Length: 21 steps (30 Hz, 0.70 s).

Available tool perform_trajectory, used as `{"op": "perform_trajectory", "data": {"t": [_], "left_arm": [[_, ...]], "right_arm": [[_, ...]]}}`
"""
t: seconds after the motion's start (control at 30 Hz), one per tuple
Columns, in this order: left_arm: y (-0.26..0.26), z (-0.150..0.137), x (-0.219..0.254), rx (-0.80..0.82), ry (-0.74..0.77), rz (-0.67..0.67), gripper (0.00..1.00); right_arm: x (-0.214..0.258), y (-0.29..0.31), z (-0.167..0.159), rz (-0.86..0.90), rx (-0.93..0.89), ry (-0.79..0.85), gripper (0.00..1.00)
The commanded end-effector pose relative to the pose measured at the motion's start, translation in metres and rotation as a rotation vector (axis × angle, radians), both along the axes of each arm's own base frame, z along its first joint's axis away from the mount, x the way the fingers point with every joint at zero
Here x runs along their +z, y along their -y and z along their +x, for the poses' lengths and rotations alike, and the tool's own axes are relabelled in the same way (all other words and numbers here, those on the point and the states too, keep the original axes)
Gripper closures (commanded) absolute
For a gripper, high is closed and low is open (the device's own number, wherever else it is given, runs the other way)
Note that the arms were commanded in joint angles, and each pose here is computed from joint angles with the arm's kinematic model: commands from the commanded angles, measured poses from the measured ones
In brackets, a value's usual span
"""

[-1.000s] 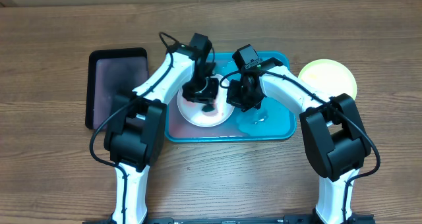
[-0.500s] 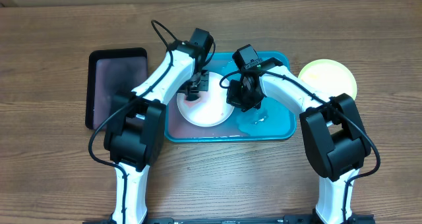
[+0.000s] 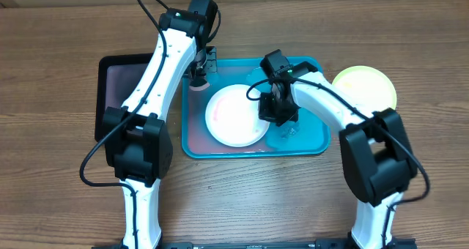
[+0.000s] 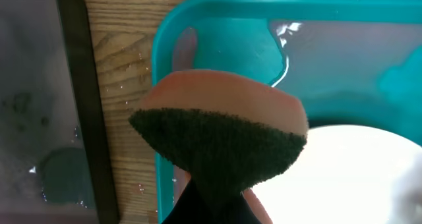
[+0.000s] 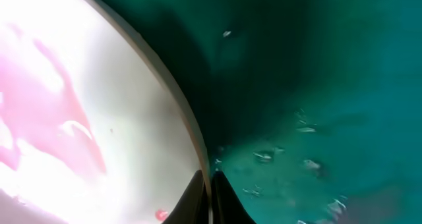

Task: Clean dirty plates on tray and stack at the side
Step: 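Lift the sponge away and raise the white plate with right gripper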

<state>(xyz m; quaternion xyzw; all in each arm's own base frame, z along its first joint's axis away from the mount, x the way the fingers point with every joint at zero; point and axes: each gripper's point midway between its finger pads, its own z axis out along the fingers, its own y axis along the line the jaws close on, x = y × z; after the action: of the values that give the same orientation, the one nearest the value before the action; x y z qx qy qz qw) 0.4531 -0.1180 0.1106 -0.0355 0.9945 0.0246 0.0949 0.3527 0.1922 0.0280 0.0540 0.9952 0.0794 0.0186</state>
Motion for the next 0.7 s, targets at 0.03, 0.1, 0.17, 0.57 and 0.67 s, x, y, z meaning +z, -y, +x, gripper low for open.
{"op": "perform_trajectory", "data": {"t": [0.03,0.1,0.17,0.57,0.67], "left_arm": [[0.004,0.000,-0.005,-0.023,-0.004,-0.024,0.96],[0.005,0.000,-0.010,-0.023,-0.007,-0.027,0.95],[0.005,-0.001,-0.014,-0.023,-0.010,-0.026,0.95],[0.011,-0.007,-0.031,-0.030,-0.039,-0.064,0.94],[0.011,-0.007,-0.031,-0.030,-0.038,-0.063,0.95]], "right_arm": [[0.068,0.035,0.026,-0.158,-0.030,0.245,0.96],[0.083,0.051,0.027,-0.232,-0.046,0.291,0.96],[0.096,0.066,0.025,-0.321,-0.056,0.332,0.96],[0.170,0.084,0.006,-0.861,-0.063,0.662,0.96],[0.192,0.080,-0.003,-0.958,-0.077,0.771,0.96]]}}
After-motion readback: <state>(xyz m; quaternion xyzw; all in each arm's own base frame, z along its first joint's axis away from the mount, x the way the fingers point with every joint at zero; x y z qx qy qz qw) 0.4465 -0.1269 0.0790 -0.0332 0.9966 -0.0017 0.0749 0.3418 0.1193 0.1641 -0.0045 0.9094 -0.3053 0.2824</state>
